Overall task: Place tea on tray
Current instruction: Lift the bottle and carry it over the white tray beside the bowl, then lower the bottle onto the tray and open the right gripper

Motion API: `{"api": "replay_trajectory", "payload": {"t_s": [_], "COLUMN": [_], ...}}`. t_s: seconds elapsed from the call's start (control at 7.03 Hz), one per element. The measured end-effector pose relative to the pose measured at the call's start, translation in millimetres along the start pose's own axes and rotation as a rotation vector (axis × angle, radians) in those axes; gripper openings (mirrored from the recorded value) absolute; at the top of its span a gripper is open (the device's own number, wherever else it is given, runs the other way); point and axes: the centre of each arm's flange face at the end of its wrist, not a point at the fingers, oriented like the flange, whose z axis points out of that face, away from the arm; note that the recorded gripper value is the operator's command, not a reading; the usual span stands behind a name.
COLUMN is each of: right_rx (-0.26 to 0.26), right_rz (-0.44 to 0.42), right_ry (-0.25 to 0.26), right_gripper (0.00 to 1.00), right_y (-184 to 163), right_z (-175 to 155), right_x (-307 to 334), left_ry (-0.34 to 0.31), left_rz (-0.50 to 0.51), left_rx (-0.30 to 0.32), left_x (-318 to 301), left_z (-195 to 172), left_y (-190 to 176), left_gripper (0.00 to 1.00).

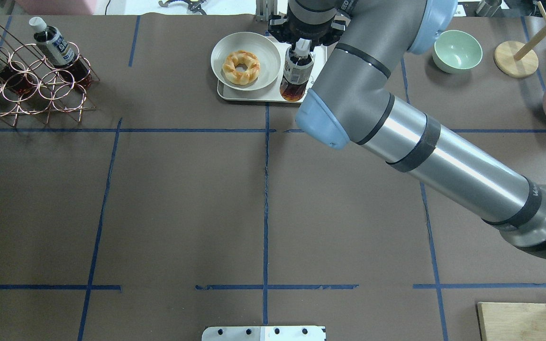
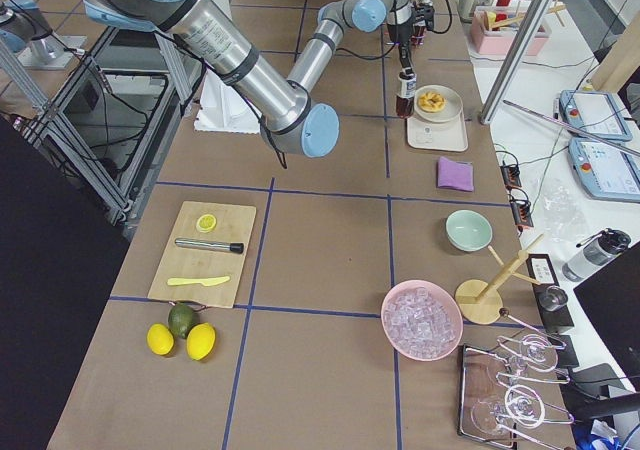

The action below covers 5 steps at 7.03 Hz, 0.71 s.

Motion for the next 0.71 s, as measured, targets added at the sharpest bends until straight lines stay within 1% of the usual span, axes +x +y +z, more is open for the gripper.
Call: {"api": "replay_trajectory", "payload": {"t_s": [0.14, 0.28, 0.43, 0.71], "right_rx": [0.022, 0.029, 0.031, 0.043], "right_rz": [-0.011, -0.017, -0.022, -0.035], "right_ry": [0.012, 0.031, 0.042, 0.033], "right_gripper": [0.00, 0.00, 0.00, 0.00], "right_y": [-26, -47, -60, -74], "right_z": [11, 20, 28, 50], "right_x": [12, 16, 16, 18], "left_ry": [0.000, 0.000, 0.006, 0.058], "left_rz": [-0.002, -0.008, -0.021, -0.065], "left_rx": [-0.001, -0.003, -0.009, -0.019], "left_x": [-1, -3, -8, -22], "left_z": [0, 1, 4, 15], "left_y": [1, 2, 4, 10], "left_gripper": [1.00, 1.00, 1.00, 1.00]}}
